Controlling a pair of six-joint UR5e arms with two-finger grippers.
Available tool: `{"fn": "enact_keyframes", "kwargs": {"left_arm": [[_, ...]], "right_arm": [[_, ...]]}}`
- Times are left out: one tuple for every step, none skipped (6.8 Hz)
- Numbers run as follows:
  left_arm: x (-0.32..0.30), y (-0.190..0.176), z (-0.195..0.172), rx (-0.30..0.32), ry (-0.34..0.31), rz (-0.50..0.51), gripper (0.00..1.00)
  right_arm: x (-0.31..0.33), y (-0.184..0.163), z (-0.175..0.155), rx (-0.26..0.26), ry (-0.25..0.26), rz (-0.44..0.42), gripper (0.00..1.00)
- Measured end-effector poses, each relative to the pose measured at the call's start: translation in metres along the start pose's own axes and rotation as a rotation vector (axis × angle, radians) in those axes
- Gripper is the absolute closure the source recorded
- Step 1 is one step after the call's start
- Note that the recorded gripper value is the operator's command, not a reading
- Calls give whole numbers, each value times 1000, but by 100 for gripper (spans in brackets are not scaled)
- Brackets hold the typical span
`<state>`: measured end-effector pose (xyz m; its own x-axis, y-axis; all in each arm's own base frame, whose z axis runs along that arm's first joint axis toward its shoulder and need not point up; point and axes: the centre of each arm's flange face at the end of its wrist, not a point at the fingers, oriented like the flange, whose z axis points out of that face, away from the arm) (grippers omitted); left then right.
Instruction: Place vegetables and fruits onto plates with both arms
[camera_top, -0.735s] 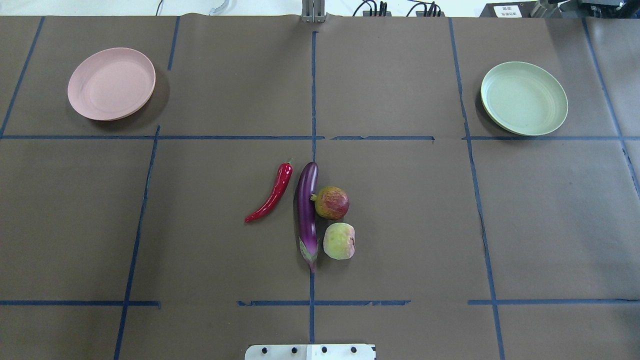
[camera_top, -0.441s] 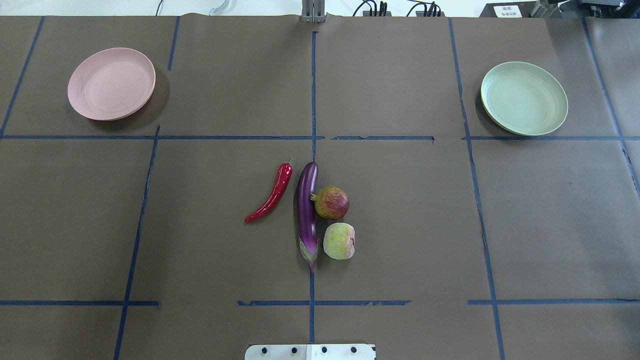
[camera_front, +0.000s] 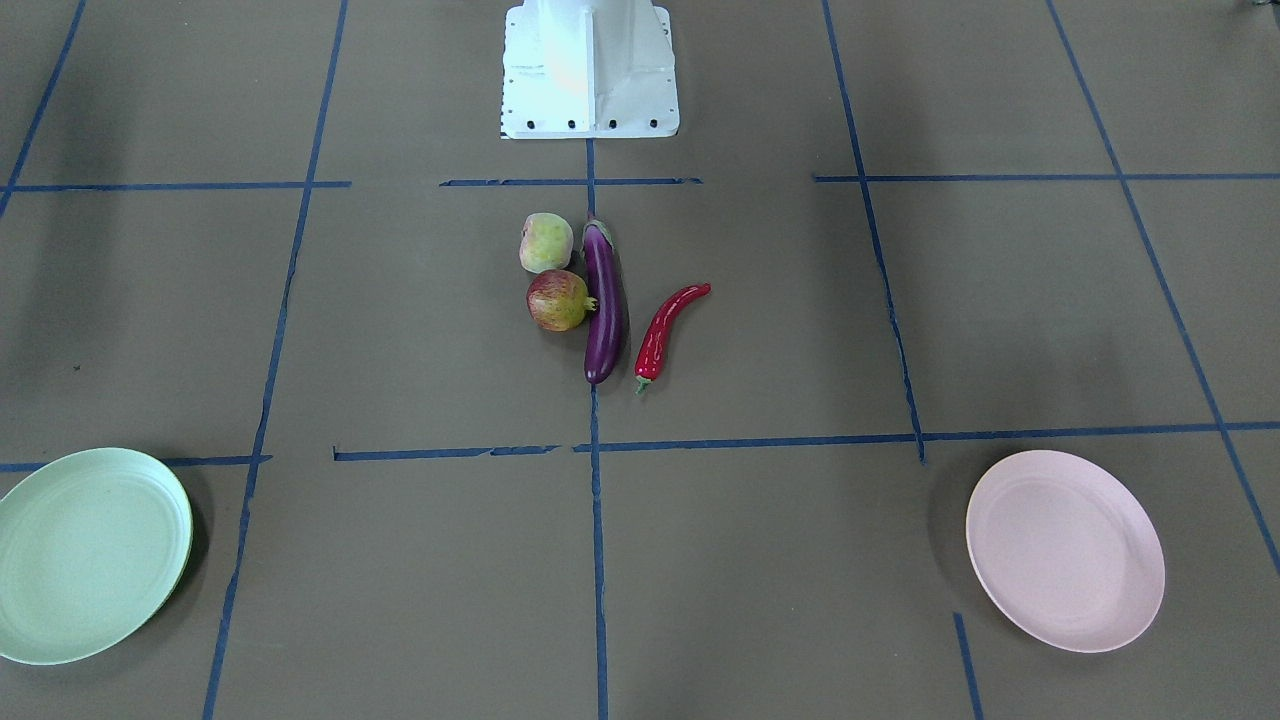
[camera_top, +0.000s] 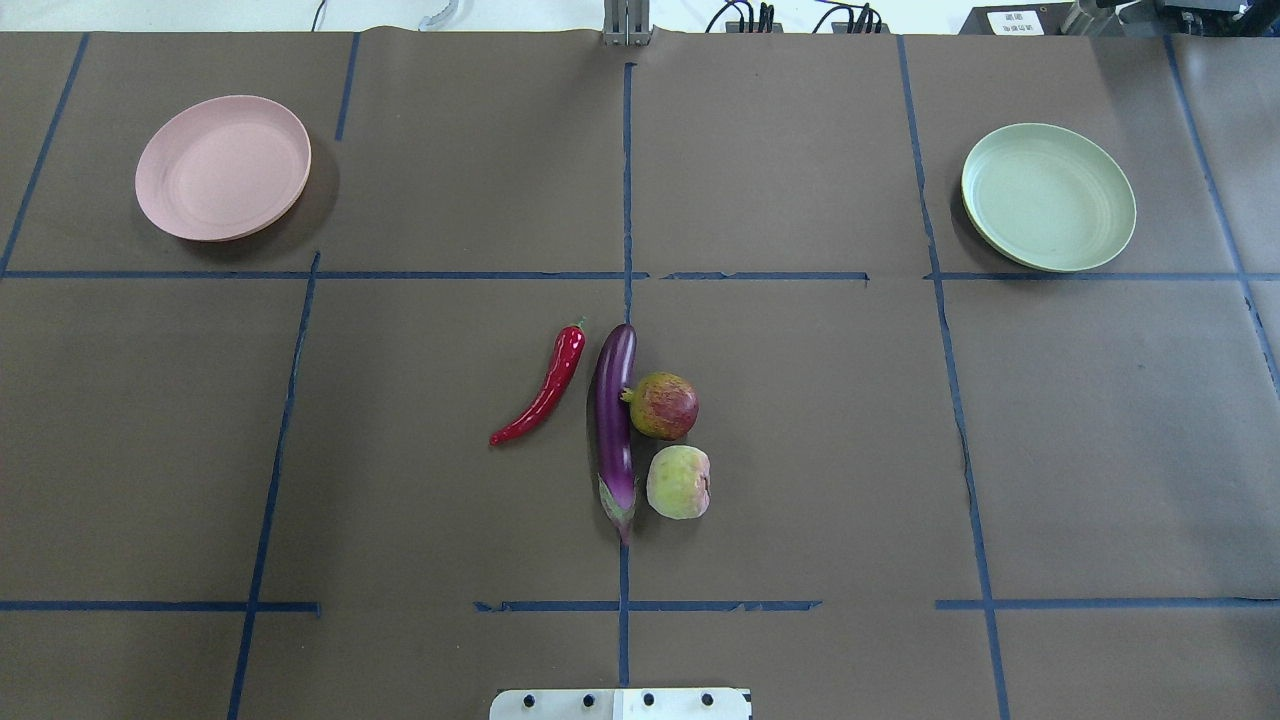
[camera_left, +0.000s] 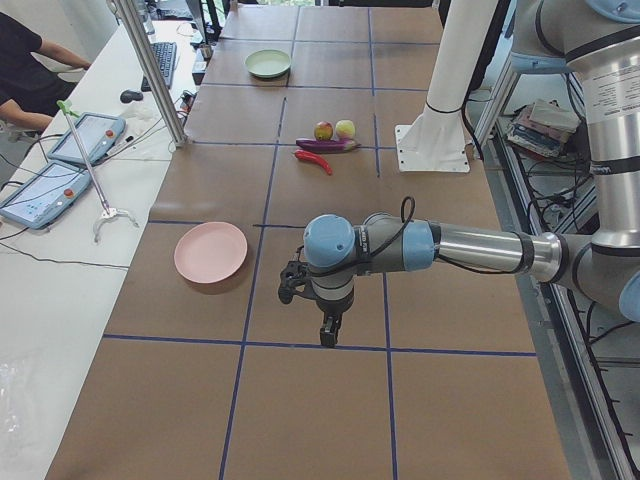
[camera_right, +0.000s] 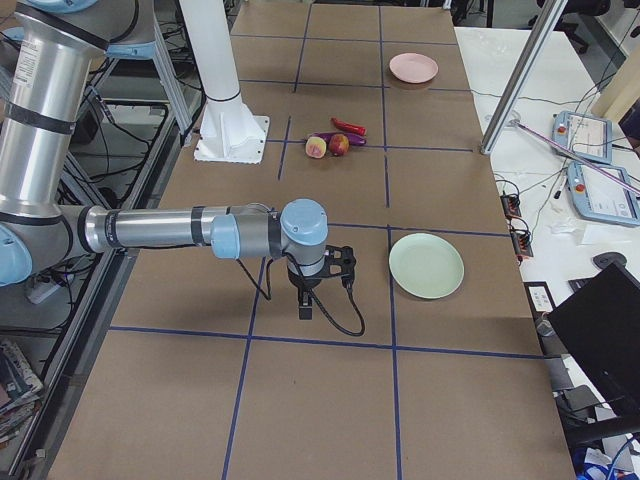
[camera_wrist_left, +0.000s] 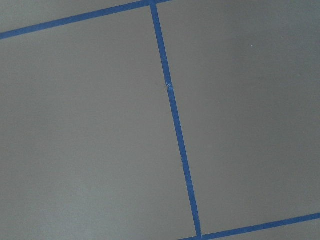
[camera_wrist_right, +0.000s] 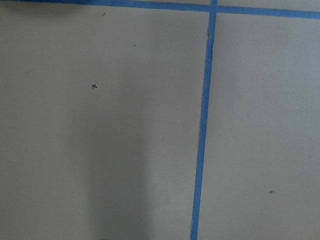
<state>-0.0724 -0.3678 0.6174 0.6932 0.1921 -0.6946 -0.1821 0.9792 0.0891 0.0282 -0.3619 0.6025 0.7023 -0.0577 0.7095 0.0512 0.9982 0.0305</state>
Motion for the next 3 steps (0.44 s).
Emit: {"fn": "enact_keyframes", "kwargs": {"left_arm": [[-5,0,6,-8,4,-8,0],[-9,-1,9,-10,9,-11,0],[-11,-3,11,-12,11,-12,0]], "right_arm": [[0,-1,1,-1,0,-2,0],[-1,-3,1,0,0,-5,0],[-2,-4,1,0,-2,-5,0]]}}
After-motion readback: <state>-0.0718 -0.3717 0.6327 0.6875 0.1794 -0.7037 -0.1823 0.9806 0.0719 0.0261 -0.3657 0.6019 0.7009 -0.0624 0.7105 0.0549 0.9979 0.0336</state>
